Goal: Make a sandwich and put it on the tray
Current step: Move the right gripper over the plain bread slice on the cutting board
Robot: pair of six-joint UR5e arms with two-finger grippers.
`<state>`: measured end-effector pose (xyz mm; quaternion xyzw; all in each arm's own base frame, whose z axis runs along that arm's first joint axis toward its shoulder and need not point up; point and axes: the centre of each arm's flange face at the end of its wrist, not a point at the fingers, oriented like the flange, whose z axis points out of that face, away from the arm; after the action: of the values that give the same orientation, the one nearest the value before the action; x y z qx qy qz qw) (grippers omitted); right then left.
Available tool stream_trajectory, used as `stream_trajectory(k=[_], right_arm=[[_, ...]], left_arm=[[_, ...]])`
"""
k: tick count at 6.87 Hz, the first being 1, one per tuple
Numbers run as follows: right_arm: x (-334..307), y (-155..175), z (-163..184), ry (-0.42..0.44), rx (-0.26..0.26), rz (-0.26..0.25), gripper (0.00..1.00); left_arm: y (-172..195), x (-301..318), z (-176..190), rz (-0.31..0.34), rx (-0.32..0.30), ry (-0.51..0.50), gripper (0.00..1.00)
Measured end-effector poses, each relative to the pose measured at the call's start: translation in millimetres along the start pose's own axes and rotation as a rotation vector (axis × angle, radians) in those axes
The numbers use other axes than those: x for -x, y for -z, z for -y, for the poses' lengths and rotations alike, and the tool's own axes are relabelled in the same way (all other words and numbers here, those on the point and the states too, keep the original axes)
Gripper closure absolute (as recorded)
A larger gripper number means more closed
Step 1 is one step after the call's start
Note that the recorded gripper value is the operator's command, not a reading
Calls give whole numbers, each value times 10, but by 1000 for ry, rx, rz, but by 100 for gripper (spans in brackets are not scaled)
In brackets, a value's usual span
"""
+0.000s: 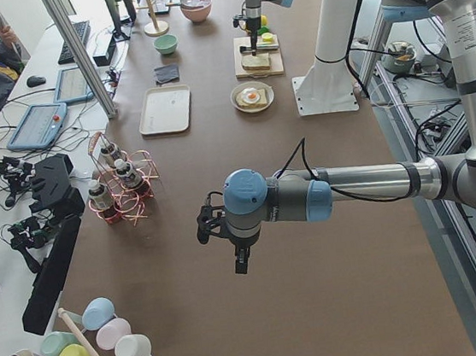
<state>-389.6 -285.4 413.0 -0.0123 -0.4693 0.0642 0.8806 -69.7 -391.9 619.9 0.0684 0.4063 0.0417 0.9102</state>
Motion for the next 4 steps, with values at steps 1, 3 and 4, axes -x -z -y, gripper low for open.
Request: stream_trajectory(k=[1,3,4], right_arm=[[22,-29,-35,-10,6,0,44],[23,-60,-74,-14,13,-3,48],[4,-69,-80,-15,15,-7,49]], left_arm=[[8,-9,4,0,-2,-2,3],[15,-16,13,0,-4,-4,3],[13,-13,20,0,-4,-4,3]])
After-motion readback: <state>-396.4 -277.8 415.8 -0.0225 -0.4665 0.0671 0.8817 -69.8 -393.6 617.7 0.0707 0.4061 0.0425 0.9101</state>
